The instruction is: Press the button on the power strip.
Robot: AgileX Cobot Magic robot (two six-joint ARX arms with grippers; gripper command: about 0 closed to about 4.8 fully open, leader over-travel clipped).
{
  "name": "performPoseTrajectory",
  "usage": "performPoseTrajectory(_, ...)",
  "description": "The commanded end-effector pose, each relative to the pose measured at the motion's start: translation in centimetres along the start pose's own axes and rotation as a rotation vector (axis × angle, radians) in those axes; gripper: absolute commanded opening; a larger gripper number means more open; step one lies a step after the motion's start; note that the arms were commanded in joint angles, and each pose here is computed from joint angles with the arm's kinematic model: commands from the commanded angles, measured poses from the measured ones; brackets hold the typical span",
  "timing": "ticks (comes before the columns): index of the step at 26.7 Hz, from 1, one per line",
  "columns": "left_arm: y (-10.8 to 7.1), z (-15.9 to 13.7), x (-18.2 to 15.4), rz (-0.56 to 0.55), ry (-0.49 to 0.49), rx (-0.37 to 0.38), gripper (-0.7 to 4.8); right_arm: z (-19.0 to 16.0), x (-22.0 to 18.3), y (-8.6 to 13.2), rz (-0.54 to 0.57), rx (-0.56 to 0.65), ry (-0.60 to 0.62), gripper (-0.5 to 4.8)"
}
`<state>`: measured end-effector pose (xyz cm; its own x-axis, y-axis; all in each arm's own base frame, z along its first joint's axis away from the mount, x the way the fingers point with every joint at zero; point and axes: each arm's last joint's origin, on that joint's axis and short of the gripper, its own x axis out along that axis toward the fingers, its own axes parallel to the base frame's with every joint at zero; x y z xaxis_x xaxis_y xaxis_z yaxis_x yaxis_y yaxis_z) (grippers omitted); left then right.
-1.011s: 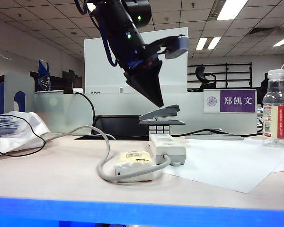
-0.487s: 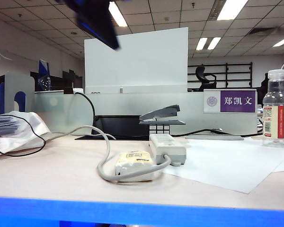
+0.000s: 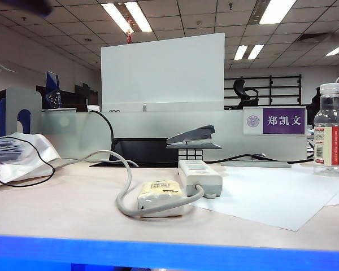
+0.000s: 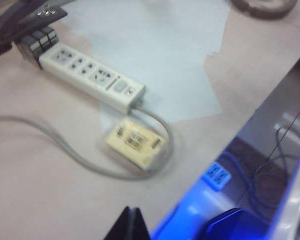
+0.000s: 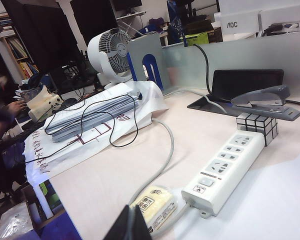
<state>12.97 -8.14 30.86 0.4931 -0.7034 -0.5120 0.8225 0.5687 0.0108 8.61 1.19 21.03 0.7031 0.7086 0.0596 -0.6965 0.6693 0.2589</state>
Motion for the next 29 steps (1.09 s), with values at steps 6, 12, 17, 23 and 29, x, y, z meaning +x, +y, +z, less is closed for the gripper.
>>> performPoseTrajectory(6,-3.2,-7.0,-3.9,0.206,-0.368,-0.136,-0.05,0.2,0.0,0.1,0.011,0.015,-0.009,0.03)
performPoseTrajectory(12,-3.9,-9.8,-4.3,0.250,-0.519,-0.239,-0.05,0.2,0.0,0.1,0.007,0.020,-0.010,0.03)
performPoseTrajectory(17,-2.9,-13.1,0.2,0.196,-0.453,-0.388,-0.05,0.2,0.0,0.2,0.013,0.041,-0.012,0.03)
performPoseTrajectory(23,-2.4,-14.6,2.2,0.206,-0.496,-0.359,-0.05,0.0,-0.1,0.4,0.092,0.048,0.026,0.03)
performPoseTrajectory(29,-2.3,-15.4,3.1,0.208,-0.499,-0.272,-0.05,-0.1,-0.1,0.3,0.085,0.011,0.024,0.03)
